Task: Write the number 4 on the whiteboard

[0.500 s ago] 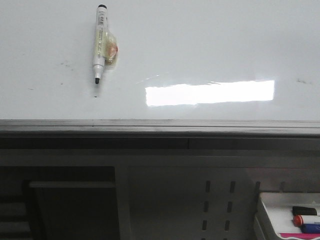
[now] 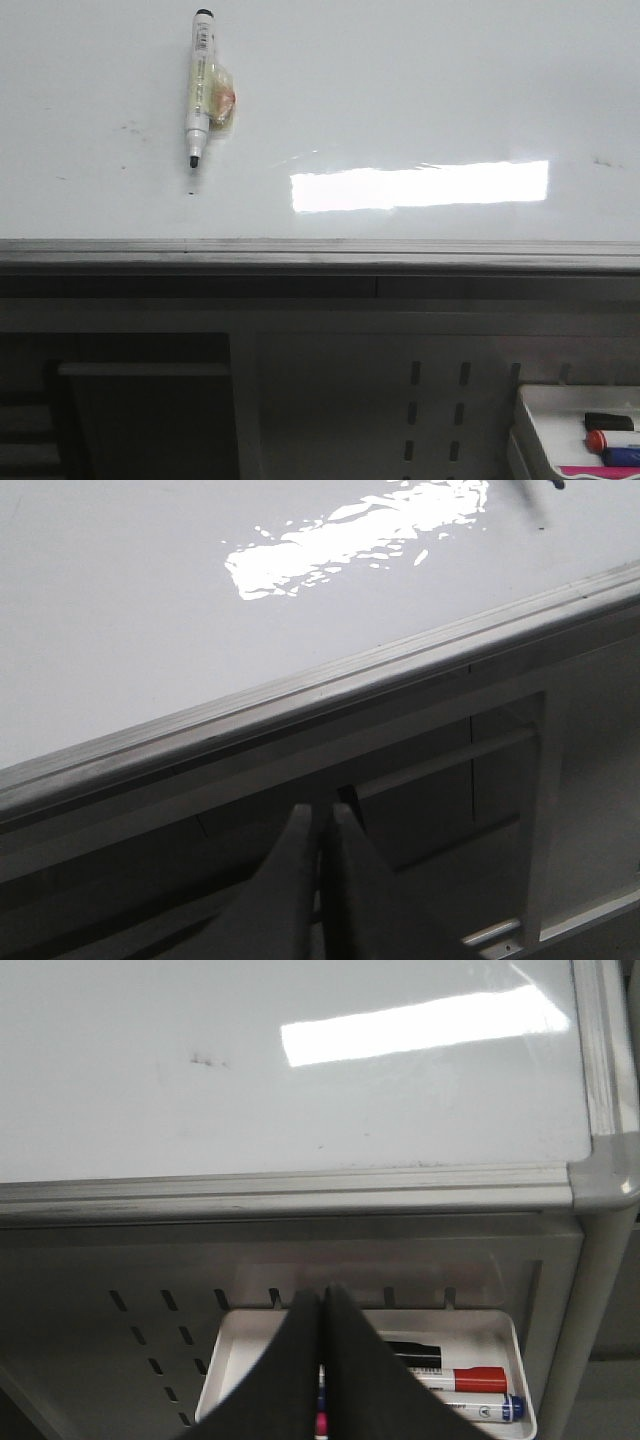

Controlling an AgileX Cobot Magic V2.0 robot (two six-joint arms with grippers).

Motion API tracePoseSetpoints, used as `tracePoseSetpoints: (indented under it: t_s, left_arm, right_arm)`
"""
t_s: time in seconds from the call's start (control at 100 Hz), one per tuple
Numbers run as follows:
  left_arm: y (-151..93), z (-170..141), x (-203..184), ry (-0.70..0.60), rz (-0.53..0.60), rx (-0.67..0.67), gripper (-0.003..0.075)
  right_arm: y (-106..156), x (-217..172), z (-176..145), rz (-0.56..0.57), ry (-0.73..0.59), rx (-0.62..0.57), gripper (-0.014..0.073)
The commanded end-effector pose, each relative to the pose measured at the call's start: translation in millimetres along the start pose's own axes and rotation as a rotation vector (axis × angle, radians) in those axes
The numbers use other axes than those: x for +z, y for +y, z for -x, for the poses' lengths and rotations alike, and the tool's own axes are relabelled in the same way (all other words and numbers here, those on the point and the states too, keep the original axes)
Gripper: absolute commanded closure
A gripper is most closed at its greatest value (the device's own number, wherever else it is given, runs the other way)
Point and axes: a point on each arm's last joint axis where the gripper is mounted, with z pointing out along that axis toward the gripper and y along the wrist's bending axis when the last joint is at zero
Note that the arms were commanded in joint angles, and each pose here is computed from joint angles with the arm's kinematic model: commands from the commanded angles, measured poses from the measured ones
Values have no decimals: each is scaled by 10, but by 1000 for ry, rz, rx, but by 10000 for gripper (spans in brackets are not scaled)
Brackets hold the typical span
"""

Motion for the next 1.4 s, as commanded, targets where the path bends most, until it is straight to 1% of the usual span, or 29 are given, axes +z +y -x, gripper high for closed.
tracePoseSetpoints:
  t_s: [0.0, 0.32, 0.37, 0.42, 0.47, 0.54, 0.59, 0.66, 0.68, 0.7, 0.78, 0.87, 0.95, 1.03, 1.1, 1.11, 1.12, 1.18, 1.28, 1.39]
  left_arm:
    - [0, -59, 45, -7, 13, -24, 741]
    - [0, -59, 45, -7, 13, -24, 741]
    - [0, -59, 45, -7, 13, -24, 741]
    - [4, -48, 44, -19, 18, -23, 741]
    - [9, -17, 43, -54, 21, -63, 741]
    - [23, 59, 35, -141, 23, -215, 741]
    - [35, 107, 27, -199, 12, -415, 741]
    - [55, 140, 19, -243, -1, -633, 741]
    - [58, 143, 18, -249, -4, -672, 741]
    - [63, 149, 16, -258, -9, -738, 741]
    - [66, 154, 14, -266, -26, -872, 741]
    - [61, 156, 14, -265, -43, -954, 741]
    - [63, 170, 10, -270, -45, -956, 741]
    - [67, 239, -15, -284, -60, -941, 741]
    - [66, 350, -53, -295, -79, -873, 741]
    - [64, 373, -58, -292, -81, -841, 741]
    - [63, 387, -62, -291, -85, -840, 741]
    - [60, 514, -87, -274, -97, -731, 741]
    - [56, 711, -73, -191, -120, -575, 741]
    - [94, 930, 26, -87, -120, -446, 736]
  right_arm:
    - [3, 7, -14, 4, -43, -17, 638]
    - [8, 5, 6, 9, -61, -17, 639]
    - [14, 3, 25, 16, -82, -17, 639]
    - [29, -2, 70, 32, -132, -15, 639]
    - [49, -11, 121, 57, -188, 16, 639]
    - [72, -29, 193, 93, -265, 88, 638]
    - [80, -43, 238, 115, -314, 147, 639]
    - [83, -59, 281, 133, -360, 212, 638]
    - [82, -59, 281, 134, -360, 218, 639]
    - [82, -59, 281, 134, -360, 221, 639]
    - [81, -55, 270, 132, -347, 220, 639]
    - [82, -65, 296, 139, -376, 233, 639]
    - [79, -99, 370, 156, -459, 272, 639]
    - [83, -153, 484, 165, -508, 273, 639]
    - [91, -192, 603, 164, -484, 270, 639]
    - [92, -191, 608, 162, -470, 267, 639]
    - [94, -191, 620, 162, -461, 265, 639]
    - [105, -219, 739, 151, -401, 232, 639]
    - [120, -211, 947, 130, -301, 170, 639]
    - [153, -166, 1180, 137, -249, 109, 638]
